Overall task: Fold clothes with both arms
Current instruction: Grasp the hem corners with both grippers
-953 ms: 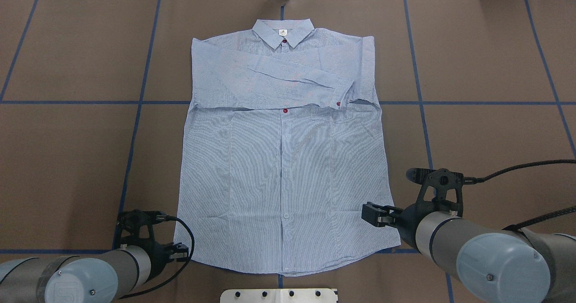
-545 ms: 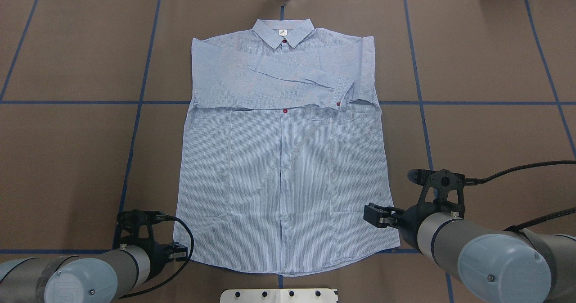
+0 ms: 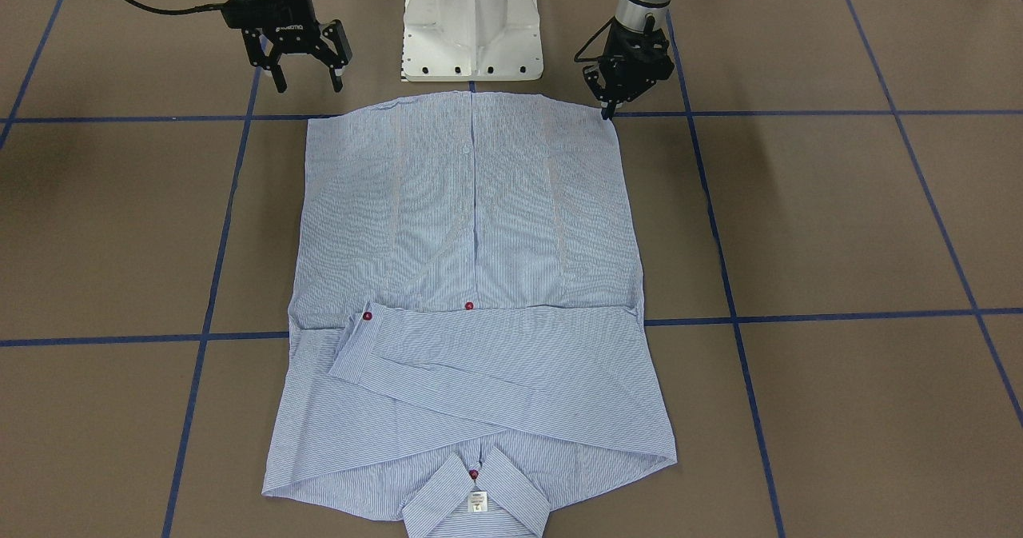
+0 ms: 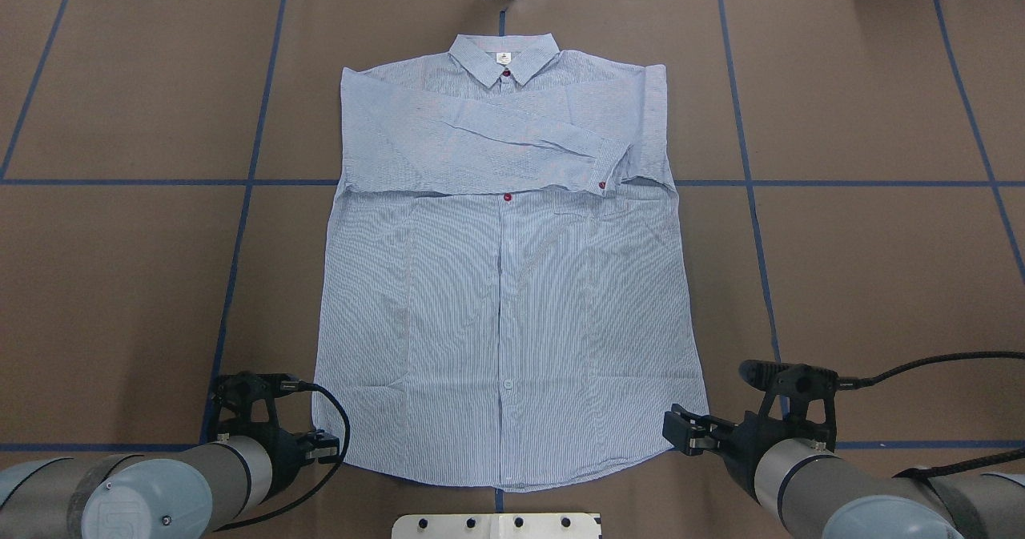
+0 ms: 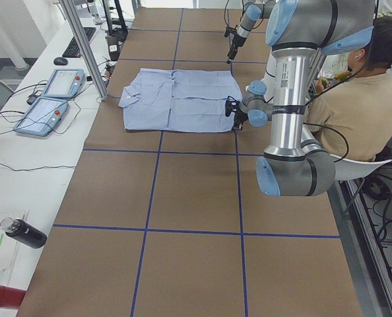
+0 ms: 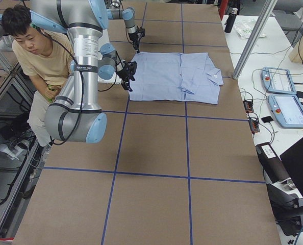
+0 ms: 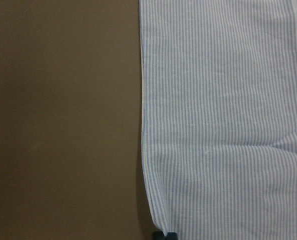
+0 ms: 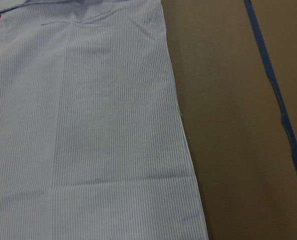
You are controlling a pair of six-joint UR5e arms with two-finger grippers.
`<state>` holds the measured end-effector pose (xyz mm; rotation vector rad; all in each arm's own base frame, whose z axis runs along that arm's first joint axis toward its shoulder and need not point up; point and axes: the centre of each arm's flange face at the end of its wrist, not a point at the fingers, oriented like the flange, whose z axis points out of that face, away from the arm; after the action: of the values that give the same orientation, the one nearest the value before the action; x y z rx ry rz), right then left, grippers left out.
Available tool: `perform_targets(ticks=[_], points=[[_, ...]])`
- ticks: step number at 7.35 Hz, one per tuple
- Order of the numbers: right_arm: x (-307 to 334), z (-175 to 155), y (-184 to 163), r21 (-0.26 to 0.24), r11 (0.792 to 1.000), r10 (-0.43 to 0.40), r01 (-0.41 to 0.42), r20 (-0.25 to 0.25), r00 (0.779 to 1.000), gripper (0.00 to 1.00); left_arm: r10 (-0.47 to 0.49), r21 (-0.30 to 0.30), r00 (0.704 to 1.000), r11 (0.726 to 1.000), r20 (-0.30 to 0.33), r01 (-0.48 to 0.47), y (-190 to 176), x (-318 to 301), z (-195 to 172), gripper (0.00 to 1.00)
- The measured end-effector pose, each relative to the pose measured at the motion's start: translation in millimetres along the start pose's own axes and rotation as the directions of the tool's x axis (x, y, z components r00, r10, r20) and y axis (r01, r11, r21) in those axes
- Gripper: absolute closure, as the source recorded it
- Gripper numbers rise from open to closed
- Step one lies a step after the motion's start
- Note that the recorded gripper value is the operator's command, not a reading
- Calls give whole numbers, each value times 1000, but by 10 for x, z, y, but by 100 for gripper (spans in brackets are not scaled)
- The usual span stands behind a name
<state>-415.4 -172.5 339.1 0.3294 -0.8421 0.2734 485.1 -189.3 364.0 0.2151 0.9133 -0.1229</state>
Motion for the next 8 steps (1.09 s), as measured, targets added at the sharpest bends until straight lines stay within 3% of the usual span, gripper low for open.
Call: perform_targets(ticks=[3, 6, 8], points=[[129, 248, 303, -3, 999, 45, -45, -23, 999, 53, -10, 10, 1000, 1000, -22, 11, 56, 99, -30, 100], [257, 435, 449, 17, 999, 29, -28, -56, 998, 55, -10, 26, 1000, 1000, -24, 10, 91, 118, -32, 100], [301, 467, 446, 21, 999, 29, -28, -38, 999, 56, -10, 35, 1000, 999, -23, 10, 101, 118, -28, 100]])
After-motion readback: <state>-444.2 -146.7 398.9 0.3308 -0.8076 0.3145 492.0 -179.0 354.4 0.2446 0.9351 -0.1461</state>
